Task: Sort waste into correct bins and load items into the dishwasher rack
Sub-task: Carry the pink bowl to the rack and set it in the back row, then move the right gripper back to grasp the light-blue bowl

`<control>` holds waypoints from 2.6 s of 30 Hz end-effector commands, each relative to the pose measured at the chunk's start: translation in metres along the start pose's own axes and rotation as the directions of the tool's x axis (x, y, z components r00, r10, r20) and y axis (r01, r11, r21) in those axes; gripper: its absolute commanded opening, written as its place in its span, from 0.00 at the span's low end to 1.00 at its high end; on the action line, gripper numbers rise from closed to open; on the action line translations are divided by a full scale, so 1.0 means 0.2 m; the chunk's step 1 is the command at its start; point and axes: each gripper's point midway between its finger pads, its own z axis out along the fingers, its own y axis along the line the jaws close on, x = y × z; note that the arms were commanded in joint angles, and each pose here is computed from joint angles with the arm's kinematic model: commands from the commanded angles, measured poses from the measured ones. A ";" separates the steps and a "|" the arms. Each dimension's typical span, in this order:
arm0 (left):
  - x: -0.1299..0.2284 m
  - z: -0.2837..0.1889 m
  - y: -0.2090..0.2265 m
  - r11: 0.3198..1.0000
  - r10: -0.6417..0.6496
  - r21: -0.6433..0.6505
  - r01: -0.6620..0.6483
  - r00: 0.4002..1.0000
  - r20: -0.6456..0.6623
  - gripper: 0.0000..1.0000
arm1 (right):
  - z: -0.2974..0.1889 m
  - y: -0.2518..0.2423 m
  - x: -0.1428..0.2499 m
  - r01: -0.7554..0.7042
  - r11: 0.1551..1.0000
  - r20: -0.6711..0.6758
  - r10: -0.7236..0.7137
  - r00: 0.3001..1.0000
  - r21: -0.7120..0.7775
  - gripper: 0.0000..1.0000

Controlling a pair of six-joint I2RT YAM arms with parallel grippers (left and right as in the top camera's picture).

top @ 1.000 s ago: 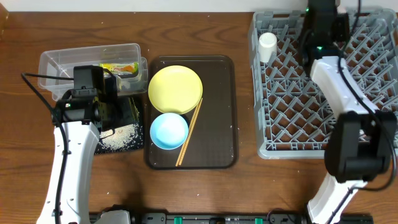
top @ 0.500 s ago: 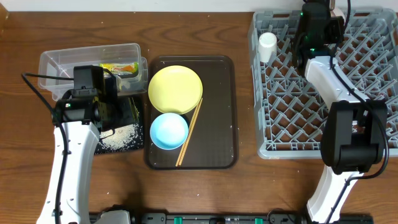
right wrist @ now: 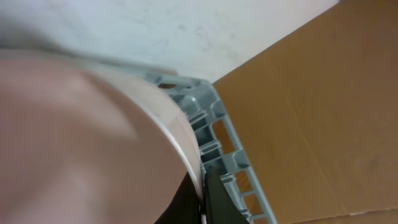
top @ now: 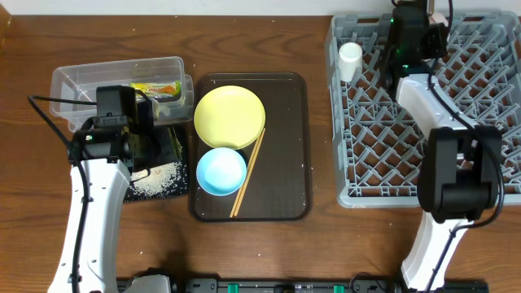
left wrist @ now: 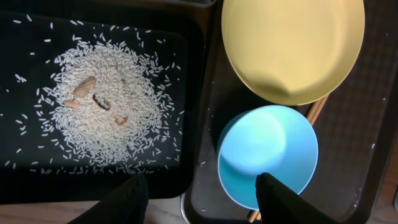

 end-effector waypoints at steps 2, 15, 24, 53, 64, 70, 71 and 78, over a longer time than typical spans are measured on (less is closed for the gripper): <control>0.02 0.01 0.01 1.000 -0.008 -0.005 0.008 1.000 -0.009 0.59 | -0.05 0.09 -0.01 0.030 0.999 0.009 -0.030 1.000 -0.018 0.01; 0.02 0.01 0.01 1.000 -0.008 -0.006 0.008 1.000 -0.013 0.59 | -0.22 0.22 0.11 0.101 0.994 -0.089 -0.105 0.991 -0.051 0.09; 0.02 0.01 0.01 1.000 -0.008 -0.006 0.008 1.000 -0.013 0.59 | -0.38 0.21 0.18 0.024 0.979 -0.162 -0.057 0.985 -0.203 0.24; 0.12 -0.09 0.50 0.822 -0.484 -0.311 0.478 0.873 0.063 0.84 | -2.23 0.85 0.27 -0.103 -0.101 -0.069 -0.292 0.954 -0.990 0.57; 0.13 -0.09 0.52 0.816 -0.493 -0.313 0.486 0.868 0.065 0.84 | -2.33 1.16 0.63 -0.163 0.041 -0.163 -0.484 0.860 -0.986 0.43; 0.13 -0.09 0.52 0.816 -0.493 -0.313 0.486 0.868 0.065 0.84 | -2.31 1.20 0.66 -0.176 0.071 -0.188 -0.486 0.854 -0.982 0.19; 0.13 -0.09 0.52 0.816 -0.493 -0.313 0.486 0.868 0.065 0.84 | -2.31 1.21 0.65 -0.174 0.071 -0.186 -0.480 0.857 -0.982 0.19; 0.13 -0.09 0.52 0.815 -0.493 -0.314 0.486 0.868 0.062 0.84 | -2.33 1.20 0.68 -0.180 0.081 -0.197 -0.495 0.846 -0.980 0.17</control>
